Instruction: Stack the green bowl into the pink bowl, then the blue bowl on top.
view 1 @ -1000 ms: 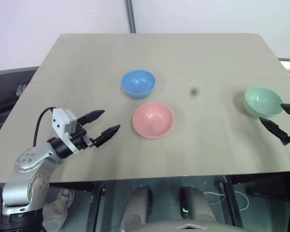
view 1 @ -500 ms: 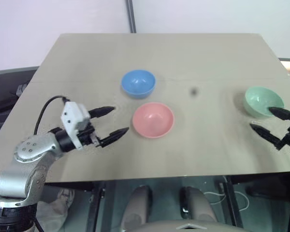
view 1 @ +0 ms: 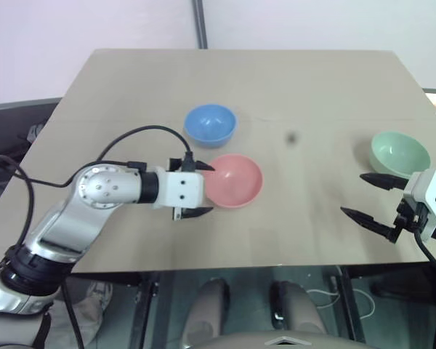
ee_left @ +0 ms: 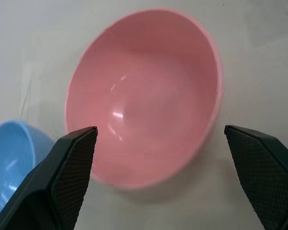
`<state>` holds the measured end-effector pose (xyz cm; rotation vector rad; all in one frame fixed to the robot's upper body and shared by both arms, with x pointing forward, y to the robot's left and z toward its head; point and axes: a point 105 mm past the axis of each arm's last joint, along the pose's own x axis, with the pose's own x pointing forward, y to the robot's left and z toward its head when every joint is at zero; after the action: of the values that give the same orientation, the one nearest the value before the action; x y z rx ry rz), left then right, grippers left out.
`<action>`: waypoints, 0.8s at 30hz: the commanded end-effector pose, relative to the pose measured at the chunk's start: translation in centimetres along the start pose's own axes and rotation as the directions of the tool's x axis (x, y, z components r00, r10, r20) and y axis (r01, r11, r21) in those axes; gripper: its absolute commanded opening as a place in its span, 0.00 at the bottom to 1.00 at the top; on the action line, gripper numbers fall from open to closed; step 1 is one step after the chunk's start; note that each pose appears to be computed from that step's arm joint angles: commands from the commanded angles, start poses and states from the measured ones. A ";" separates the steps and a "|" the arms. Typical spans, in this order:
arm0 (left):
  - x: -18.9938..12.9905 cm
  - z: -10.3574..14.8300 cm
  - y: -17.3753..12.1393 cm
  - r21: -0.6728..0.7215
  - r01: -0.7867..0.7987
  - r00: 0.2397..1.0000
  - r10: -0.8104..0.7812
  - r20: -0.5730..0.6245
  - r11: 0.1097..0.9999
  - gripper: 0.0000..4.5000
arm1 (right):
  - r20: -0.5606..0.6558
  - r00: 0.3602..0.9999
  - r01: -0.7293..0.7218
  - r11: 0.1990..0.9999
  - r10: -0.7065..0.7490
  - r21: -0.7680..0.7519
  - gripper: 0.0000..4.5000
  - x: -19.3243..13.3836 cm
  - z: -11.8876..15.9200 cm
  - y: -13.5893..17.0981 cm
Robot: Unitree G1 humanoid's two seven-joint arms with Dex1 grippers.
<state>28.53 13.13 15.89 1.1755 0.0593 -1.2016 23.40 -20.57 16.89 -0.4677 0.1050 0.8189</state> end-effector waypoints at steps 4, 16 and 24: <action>1.8 -0.3 -0.9 0.189 0.133 0.991 -0.132 -0.021 0.973 0.88 | 0.014 0.999 0.045 0.999 -0.044 -0.031 1.00 -0.8 1.3 0.4; 4.1 2.2 -0.1 0.309 0.221 0.952 -0.273 0.136 0.925 0.01 | -0.010 0.991 0.132 0.991 -0.132 -0.016 1.00 -2.3 1.4 1.5; 4.8 3.3 -1.1 0.415 0.349 0.886 -0.440 0.144 0.840 0.01 | -0.008 0.987 0.161 0.987 -0.161 -0.012 1.00 -2.6 1.5 1.5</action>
<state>27.95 7.65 13.41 1.3471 -0.0915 -1.7653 20.72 -21.16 17.40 -0.4619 0.1114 0.6630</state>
